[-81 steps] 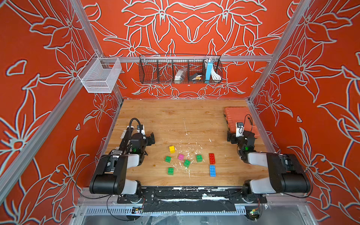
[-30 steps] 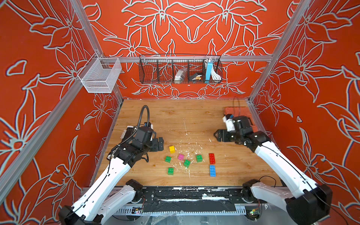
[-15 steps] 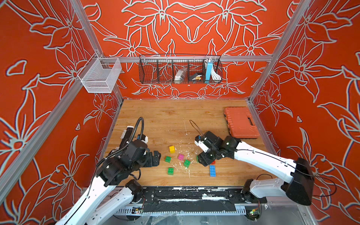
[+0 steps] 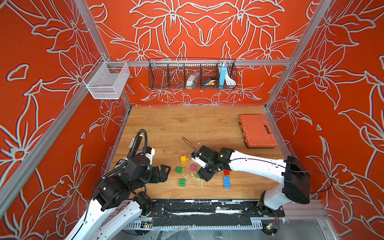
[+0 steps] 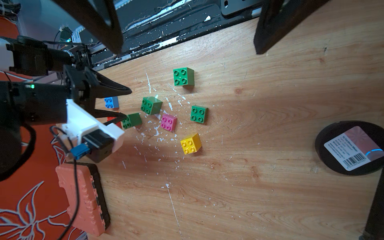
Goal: Assemble the letter r with lego
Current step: Pick up the lego brick from the center of the board.
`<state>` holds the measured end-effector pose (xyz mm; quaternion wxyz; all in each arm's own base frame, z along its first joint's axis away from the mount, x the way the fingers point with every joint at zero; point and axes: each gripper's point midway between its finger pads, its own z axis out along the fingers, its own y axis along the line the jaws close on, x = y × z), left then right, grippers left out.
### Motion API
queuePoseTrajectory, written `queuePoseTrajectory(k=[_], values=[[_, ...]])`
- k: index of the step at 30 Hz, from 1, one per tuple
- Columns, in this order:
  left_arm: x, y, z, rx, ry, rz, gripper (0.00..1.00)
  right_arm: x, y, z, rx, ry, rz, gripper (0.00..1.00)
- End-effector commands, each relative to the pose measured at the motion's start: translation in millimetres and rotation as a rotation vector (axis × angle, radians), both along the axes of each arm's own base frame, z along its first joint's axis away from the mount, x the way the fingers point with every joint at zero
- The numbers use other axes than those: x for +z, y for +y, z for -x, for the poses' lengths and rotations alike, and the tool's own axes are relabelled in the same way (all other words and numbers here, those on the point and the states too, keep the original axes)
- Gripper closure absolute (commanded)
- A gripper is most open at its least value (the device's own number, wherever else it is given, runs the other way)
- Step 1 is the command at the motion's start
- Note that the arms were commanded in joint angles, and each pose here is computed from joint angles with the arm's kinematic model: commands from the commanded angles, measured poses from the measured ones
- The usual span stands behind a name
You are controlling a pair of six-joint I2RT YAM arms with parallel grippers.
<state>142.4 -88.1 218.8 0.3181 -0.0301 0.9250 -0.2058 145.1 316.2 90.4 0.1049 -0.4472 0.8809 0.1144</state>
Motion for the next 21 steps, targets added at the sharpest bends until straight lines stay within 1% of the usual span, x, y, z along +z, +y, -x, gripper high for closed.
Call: queuePoseTrajectory(k=[1,7,21], values=[[-2,-2,0,-0.012,0.003,0.000,0.01,-1,11,-3,0.025,-0.034,0.010,0.35],[1,0,1,-0.002,-0.017,0.006,0.01,-14,19,-7,0.037,-0.035,0.059,0.37],[4,-1,3,0.008,-0.016,0.038,0.01,-40,18,-19,0.015,-0.062,0.158,0.39]])
